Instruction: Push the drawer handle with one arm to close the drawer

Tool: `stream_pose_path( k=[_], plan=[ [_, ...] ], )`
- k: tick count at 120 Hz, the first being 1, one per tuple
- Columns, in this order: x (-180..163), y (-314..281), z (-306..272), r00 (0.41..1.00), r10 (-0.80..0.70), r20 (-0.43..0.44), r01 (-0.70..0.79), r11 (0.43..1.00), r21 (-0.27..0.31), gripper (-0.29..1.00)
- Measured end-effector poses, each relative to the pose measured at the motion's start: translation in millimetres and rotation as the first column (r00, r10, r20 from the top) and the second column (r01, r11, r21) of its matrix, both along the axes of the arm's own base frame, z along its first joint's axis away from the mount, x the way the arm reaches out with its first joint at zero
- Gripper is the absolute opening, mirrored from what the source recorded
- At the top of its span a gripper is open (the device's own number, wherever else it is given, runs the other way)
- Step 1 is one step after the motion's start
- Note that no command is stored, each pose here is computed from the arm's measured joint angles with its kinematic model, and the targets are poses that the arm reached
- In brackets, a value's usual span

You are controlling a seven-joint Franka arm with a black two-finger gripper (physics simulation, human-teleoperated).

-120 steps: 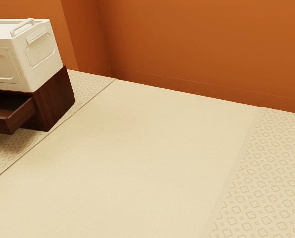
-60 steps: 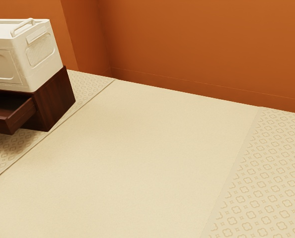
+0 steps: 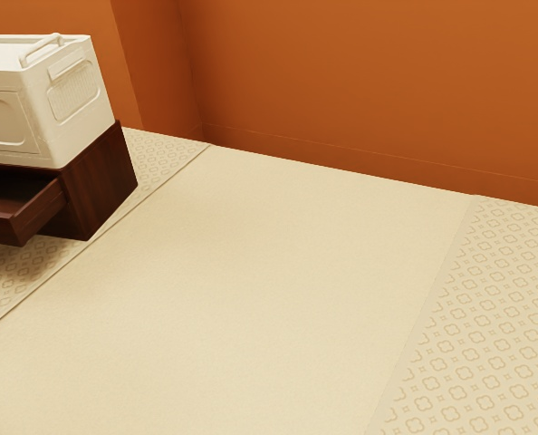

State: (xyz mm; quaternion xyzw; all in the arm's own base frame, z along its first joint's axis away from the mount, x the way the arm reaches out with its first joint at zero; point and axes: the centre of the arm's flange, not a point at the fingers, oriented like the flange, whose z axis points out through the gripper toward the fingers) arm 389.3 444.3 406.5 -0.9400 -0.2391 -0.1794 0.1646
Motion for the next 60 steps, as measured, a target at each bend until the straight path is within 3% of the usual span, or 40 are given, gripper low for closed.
stream_pose_path(
  k=[30, 60],
  plan=[
    [-8.9, 16.1, -5.8, 0.999, 0.027, 0.042, -0.027, 1.0, -0.004, -0.08],
    [-14.7, 34.8, -16.1, 1.0, 0.007, 0.005, -0.008, 1.0, 0.022, -0.08]
  ],
)
